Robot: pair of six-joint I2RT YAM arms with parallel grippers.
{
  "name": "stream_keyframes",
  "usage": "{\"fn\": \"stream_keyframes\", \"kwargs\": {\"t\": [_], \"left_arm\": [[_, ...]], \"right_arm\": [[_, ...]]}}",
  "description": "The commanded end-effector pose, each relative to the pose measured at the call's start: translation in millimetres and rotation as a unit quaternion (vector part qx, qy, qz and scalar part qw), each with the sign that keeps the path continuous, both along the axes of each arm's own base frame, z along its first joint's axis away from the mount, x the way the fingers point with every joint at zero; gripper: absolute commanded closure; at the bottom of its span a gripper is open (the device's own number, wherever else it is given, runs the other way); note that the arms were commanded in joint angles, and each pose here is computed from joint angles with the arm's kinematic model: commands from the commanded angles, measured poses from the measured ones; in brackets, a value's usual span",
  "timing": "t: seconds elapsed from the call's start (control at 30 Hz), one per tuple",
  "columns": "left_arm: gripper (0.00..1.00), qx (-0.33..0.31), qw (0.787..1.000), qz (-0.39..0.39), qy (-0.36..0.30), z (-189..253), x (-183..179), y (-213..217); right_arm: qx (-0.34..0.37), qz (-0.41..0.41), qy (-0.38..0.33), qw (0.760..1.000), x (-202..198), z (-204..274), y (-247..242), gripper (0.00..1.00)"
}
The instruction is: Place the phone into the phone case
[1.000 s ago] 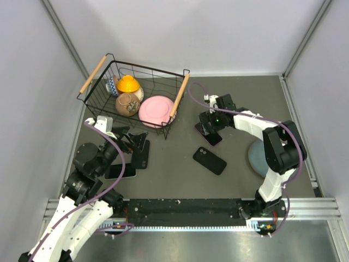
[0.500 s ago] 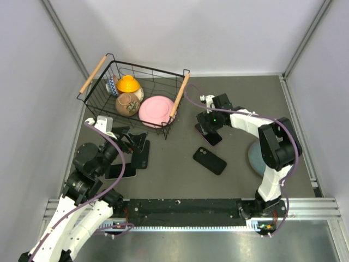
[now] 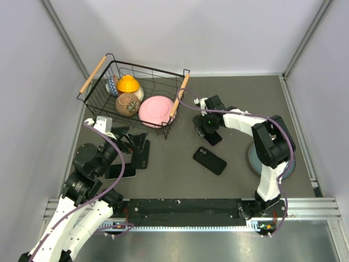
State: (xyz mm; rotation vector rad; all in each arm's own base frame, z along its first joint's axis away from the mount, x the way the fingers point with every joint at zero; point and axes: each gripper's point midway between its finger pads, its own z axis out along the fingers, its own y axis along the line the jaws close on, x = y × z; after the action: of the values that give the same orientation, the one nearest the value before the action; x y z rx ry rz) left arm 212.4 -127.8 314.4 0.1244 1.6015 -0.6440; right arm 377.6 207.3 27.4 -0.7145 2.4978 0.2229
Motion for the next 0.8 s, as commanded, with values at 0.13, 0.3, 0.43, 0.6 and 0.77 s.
{"fn": "stream_keyframes", "kwargs": {"t": [0.13, 0.3, 0.43, 0.6, 0.77], "left_arm": [[0.02, -0.017, 0.999, 0.002, -0.033, 18.1, -1.3, 1.9], [0.02, -0.016, 0.999, 0.002, -0.031, 17.0, -1.4, 1.5], [0.03, -0.017, 0.999, 0.002, -0.032, 17.4, -1.3, 1.5], [0.02, -0.017, 0.999, 0.002, -0.032, 17.4, -1.7, 1.7], [0.02, -0.016, 0.999, 0.002, -0.031, 16.3, -1.2, 1.4]], "right_arm": [[-0.047, -0.019, -0.004, 0.999, 9.7, -1.3, -9.7, 0.06], [-0.051, -0.012, -0.002, 0.999, 5.0, -2.5, -12.4, 0.11], [-0.022, 0.001, 0.009, 1.0, 0.6, -0.4, -7.8, 0.15], [-0.007, -0.016, 0.02, 1.0, -3.5, -0.5, -17.6, 0.24], [-0.019, -0.048, 0.019, 0.998, -9.2, -1.2, -33.8, 0.32]]}}
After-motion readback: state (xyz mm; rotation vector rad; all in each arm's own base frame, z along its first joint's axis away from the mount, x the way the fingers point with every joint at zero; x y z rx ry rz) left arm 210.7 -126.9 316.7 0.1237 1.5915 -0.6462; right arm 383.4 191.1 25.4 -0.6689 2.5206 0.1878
